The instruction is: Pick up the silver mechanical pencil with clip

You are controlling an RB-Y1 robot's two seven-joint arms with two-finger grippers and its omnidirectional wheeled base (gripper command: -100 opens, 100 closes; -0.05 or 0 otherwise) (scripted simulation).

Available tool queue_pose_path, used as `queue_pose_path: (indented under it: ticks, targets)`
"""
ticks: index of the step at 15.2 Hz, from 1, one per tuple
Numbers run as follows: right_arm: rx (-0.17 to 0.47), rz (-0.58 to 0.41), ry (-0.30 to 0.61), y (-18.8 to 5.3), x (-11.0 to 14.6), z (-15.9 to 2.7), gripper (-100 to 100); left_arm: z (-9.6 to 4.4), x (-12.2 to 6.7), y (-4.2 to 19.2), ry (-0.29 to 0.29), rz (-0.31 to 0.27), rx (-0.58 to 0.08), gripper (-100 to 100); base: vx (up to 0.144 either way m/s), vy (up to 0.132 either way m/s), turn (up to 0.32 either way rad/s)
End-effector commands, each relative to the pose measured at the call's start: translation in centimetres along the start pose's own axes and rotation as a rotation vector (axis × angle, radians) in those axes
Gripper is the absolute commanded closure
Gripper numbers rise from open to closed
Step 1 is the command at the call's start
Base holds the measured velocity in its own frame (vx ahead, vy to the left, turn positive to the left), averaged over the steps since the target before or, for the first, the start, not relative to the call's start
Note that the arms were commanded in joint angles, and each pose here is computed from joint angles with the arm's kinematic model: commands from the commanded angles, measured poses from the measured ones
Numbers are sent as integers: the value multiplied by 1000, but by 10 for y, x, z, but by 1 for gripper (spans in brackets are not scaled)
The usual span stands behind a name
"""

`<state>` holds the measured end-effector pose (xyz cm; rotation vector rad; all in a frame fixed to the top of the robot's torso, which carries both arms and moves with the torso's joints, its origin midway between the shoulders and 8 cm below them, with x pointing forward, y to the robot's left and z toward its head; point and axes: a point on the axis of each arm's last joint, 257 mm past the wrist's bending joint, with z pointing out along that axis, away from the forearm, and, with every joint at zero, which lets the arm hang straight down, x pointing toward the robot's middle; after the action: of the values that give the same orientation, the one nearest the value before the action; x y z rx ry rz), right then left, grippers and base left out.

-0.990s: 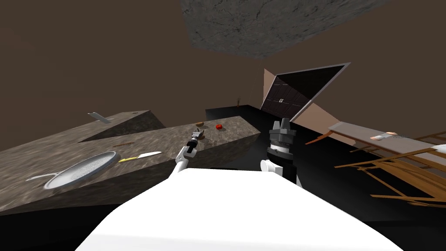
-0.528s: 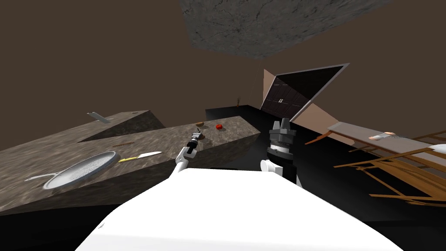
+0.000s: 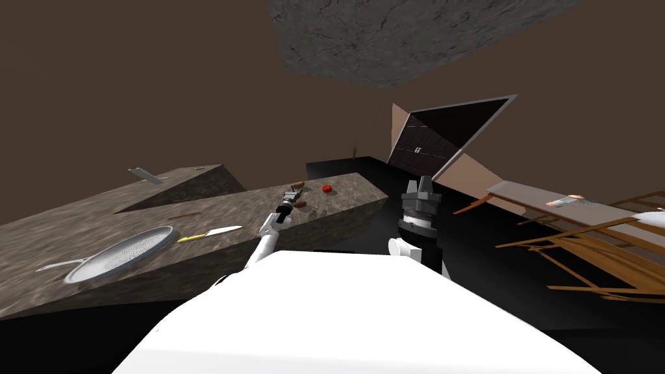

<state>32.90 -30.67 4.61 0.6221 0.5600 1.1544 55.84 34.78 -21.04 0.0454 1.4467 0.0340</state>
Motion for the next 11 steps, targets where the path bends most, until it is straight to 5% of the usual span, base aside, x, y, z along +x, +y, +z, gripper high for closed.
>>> queue_pose_path:
  ticks: [1, 4, 9, 10, 11]
  targets:
    - [0, 0, 0, 0, 0, 0, 0, -13, 18, -3, 32, -43, -15, -100, 27, -38, 110]
    - [0, 0, 0, 0, 0, 0, 0, -31, 52, -6, 101, -47, -27, -100, 18, -24, 70]
    - [0, 0, 0, 0, 0, 0, 0, -21, 46, 0, 93, -46, -40, -100, -8, 11, -32]
    - [0, 0, 0, 0, 0, 0, 0, -27, 48, -5, 94, -47, -30, 100, 6, 1, 43]
    - [0, 0, 0, 0, 0, 0, 0, -22, 47, -2, 95, -46, -39, 100, 6, -4, 29]
